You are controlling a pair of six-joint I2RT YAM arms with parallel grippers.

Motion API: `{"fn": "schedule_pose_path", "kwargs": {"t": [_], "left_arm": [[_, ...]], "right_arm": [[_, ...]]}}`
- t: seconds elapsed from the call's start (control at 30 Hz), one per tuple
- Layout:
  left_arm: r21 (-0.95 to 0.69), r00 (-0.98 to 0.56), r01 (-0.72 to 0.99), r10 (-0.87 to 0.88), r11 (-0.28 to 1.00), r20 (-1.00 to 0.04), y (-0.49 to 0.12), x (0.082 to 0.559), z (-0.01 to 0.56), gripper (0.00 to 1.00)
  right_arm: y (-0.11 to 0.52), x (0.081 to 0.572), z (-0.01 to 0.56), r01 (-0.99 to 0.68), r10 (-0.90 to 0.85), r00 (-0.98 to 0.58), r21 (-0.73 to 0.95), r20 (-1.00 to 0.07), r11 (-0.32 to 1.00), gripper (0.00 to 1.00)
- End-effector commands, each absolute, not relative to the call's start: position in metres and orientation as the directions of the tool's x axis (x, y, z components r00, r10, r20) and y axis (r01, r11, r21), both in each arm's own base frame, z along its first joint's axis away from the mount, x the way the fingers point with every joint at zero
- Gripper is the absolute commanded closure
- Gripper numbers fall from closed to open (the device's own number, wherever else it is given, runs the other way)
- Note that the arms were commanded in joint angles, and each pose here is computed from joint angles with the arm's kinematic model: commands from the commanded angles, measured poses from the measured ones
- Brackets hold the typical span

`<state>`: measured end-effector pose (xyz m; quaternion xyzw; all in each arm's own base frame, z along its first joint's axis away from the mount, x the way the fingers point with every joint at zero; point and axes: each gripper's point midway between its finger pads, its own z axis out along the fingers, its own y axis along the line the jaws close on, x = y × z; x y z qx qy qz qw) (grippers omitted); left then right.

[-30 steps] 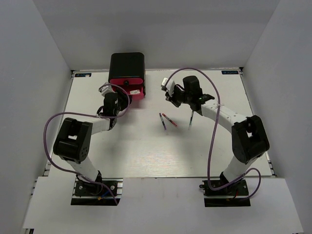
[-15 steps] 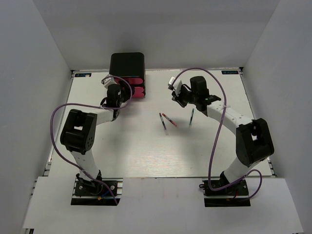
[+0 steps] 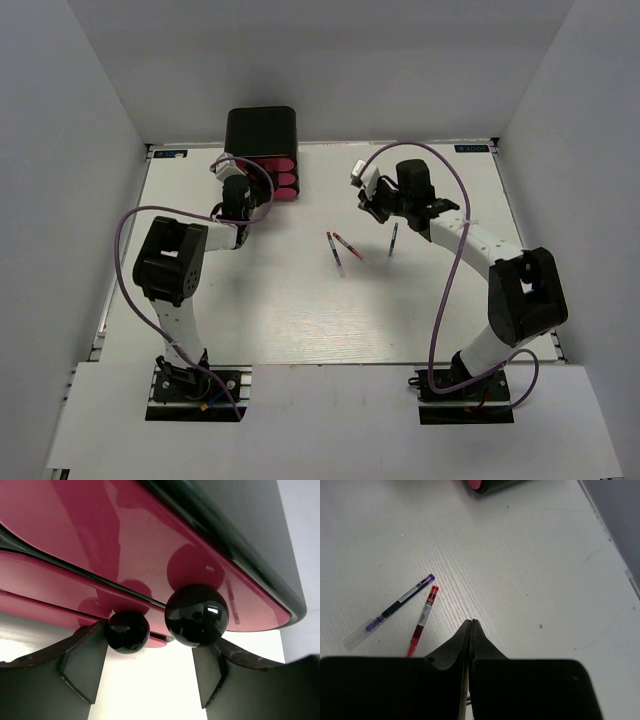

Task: Sort the stationery into containers
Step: Close the storage box at the center of the board, then open the drawer in the storage box.

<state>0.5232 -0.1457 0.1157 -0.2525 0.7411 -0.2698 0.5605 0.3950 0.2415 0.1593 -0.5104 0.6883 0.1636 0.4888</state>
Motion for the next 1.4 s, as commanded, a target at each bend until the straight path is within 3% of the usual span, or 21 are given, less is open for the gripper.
{"fn": "schedule_pose_path", "kwargs": {"t": [0.0, 0.17, 0.4, 0.57, 0.73, 1.07, 1.37], "left_arm": [[-0.727, -0.166, 0.001, -0.717, 0.687, -0.677, -0.147, 0.532, 0.14, 0.25], [-0.735, -0.196, 0.058, -0.714, 0.676, -0.672, -0.156, 0.524, 0.139, 0.27], [-0.705, -0.252, 0.116, -0.666, 0.699, -0.702, -0.157, 0.477, 0.126, 0.31], [-0.65, -0.321, 0.062, -0.601, 0.758, -0.732, -0.154, 0.462, 0.099, 0.33], [-0.539, -0.312, -0.016, -0.517, 0.842, -0.797, -0.14, 0.486, 0.097, 0.2], [-0.395, -0.371, -0.093, -0.4, 0.914, -0.838, -0.126, 0.518, 0.065, 0.2], [-0.377, -0.384, -0.106, -0.387, 0.92, -0.838, -0.125, 0.523, 0.052, 0.28]], "right_arm": [[0.237, 0.392, 0.175, -0.855, -0.526, 0.037, -0.299, -0.85, 0.423, 1.0], [0.234, 0.391, 0.172, -0.855, -0.53, 0.03, -0.296, -0.848, 0.425, 1.0], [0.232, 0.389, 0.166, -0.859, -0.532, 0.016, -0.284, -0.846, 0.425, 1.0], [0.233, 0.389, 0.162, -0.865, -0.528, 0.008, -0.271, -0.849, 0.422, 1.0], [0.231, 0.39, 0.162, -0.863, -0.529, 0.006, -0.272, -0.849, 0.426, 1.0], [0.223, 0.393, 0.161, -0.853, -0.533, -0.006, -0.274, -0.846, 0.444, 1.0], [0.221, 0.398, 0.164, -0.848, -0.536, 0.003, -0.287, -0.844, 0.446, 1.0]]}}
